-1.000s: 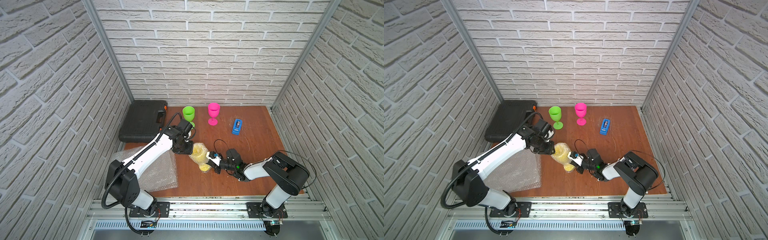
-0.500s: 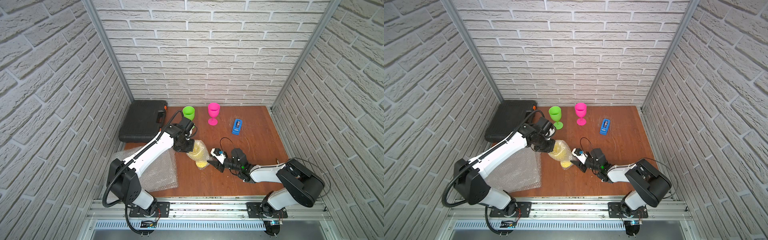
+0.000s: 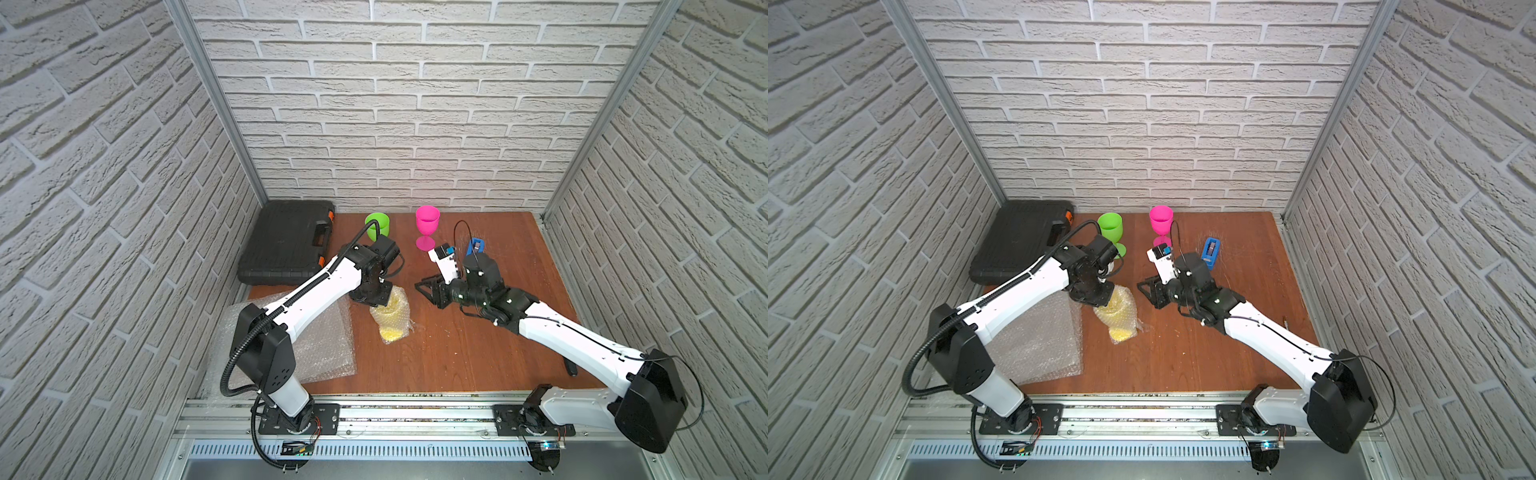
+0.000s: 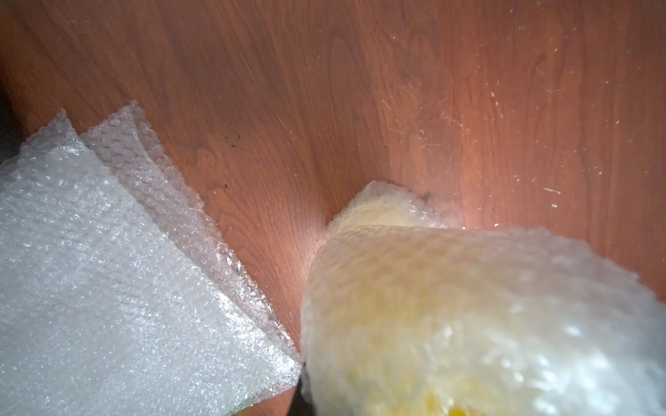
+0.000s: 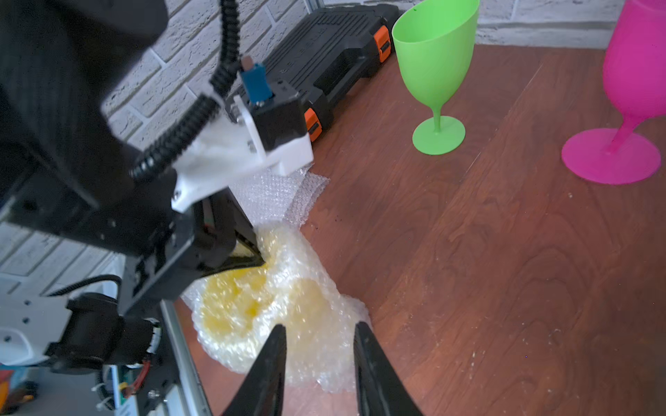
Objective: Wrap wine glasses in bubble wrap
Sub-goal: Wrap the wine glass in bubble wrap, then place the bubble wrap at the corner of the board.
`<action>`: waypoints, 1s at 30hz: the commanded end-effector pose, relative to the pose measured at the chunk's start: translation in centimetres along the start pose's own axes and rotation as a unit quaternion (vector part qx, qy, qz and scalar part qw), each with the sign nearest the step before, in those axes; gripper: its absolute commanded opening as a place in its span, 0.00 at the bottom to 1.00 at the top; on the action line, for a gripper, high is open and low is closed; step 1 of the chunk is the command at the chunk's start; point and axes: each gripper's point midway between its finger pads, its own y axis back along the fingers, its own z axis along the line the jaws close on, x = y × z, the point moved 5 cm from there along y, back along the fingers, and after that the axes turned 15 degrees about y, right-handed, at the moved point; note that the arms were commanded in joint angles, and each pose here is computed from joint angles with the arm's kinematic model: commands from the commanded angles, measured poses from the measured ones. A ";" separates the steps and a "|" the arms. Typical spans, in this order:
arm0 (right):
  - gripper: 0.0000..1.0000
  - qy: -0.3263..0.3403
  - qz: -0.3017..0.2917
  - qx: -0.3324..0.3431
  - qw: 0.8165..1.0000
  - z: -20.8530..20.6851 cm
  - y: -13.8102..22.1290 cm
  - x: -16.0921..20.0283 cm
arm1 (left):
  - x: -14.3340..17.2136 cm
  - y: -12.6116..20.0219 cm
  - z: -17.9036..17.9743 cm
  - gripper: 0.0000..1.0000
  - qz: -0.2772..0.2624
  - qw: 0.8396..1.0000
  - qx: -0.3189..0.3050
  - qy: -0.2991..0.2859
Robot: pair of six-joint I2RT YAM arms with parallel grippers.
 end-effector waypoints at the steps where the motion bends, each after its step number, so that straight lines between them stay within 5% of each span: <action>1: 0.39 -0.126 0.109 -0.013 0.986 0.9 -1.3 2.7 | 0.1 -0.4 -0.1 0.06 0.011 1.000 -0.014 -0.010; 6: 0.47 -0.151 0.119 -0.019 0.981 2.4 -3.4 1.6 | 0.0 -0.7 -0.5 0.07 0.013 1.000 -0.009 -0.013; 15: 0.25 -0.124 0.178 0.086 0.972 0.6 -6.3 3.2 | -0.1 -0.5 -1.4 0.16 0.005 1.000 0.011 -0.001; 21: 0.03 -0.087 0.186 0.131 0.970 -0.3 -4.8 2.5 | -1.2 2.7 -1.2 0.51 -0.060 0.997 0.050 0.028; 30: 0.03 -0.072 0.177 0.196 0.962 -3.3 -0.9 -0.5 | -3.5 9.8 1.3 0.94 -0.197 0.967 0.141 0.080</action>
